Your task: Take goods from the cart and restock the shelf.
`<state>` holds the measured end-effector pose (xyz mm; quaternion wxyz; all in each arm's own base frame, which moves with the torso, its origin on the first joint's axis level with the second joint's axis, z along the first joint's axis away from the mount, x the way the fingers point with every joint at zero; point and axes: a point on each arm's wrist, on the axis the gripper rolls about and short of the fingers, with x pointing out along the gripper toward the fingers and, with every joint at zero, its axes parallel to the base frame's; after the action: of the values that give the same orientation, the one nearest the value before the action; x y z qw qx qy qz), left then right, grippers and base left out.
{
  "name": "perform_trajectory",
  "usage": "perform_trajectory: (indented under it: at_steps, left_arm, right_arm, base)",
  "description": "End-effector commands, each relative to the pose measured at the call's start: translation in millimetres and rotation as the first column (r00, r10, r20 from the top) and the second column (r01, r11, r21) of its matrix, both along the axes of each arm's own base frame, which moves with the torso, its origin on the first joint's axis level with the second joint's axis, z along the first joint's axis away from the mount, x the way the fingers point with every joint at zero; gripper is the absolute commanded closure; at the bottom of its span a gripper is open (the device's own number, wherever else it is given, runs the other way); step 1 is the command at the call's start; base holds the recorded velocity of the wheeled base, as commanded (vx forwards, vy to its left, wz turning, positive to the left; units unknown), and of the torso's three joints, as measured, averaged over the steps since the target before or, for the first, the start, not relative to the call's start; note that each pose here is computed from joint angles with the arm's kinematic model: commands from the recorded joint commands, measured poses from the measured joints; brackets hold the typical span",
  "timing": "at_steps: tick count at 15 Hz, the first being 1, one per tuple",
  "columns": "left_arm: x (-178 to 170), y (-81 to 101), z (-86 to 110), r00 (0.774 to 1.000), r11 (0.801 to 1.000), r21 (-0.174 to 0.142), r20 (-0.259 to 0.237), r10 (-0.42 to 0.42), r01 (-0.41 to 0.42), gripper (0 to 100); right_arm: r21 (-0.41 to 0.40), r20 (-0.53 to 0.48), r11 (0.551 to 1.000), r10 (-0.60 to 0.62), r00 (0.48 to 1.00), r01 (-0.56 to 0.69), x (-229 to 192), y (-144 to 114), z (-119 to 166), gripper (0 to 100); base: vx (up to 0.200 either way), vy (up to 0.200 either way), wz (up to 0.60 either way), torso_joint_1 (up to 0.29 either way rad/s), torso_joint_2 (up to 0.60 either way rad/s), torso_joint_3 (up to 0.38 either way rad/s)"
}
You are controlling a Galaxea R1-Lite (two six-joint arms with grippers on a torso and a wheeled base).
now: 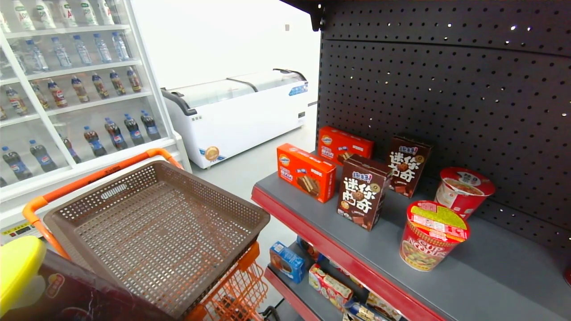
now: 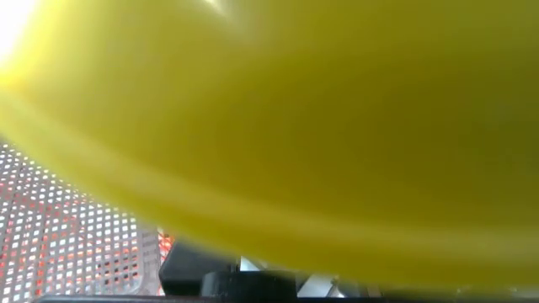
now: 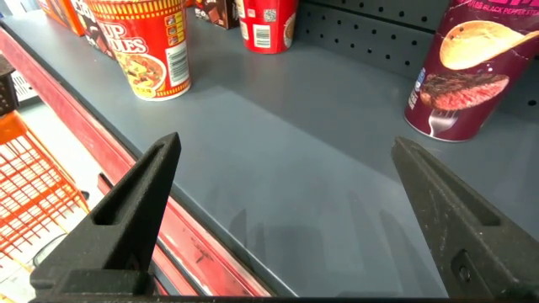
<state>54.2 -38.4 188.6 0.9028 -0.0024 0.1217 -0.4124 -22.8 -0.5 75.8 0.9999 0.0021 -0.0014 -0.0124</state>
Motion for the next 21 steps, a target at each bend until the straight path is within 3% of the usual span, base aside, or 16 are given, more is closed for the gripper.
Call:
perform_trajectory:
  at_steps: [1,11,21]
  left_arm:
    - [1.4,-0.8,-1.8,1.0,1.0,0.006,-0.012,-0.001,0.001,100]
    - [9.8,-5.7,-5.0,0.998,1.0,0.028,-0.057,-0.004,0.006,100]
    - [8.6,-6.4,-8.9,0.997,0.999,0.029,-0.072,-0.031,0.033,100]
  right_arm:
    - [0.0,0.0,1.0,0.0,1.0,0.0,0.0,0.0,0.0,0]
    - [0.0,0.0,1.0,0.0,1.0,0.0,0.0,0.0,0.0,0]
    - [0.0,0.0,1.0,0.0,1.0,0.0,0.0,0.0,0.0,0]
  base:
    - [0.0,0.0,0.0,0.0,0.0,0.0]
    - [0.0,0.0,-0.54,0.002,0.0,0.004]
    - [0.0,0.0,-0.6,0.003,0.0,0.001]
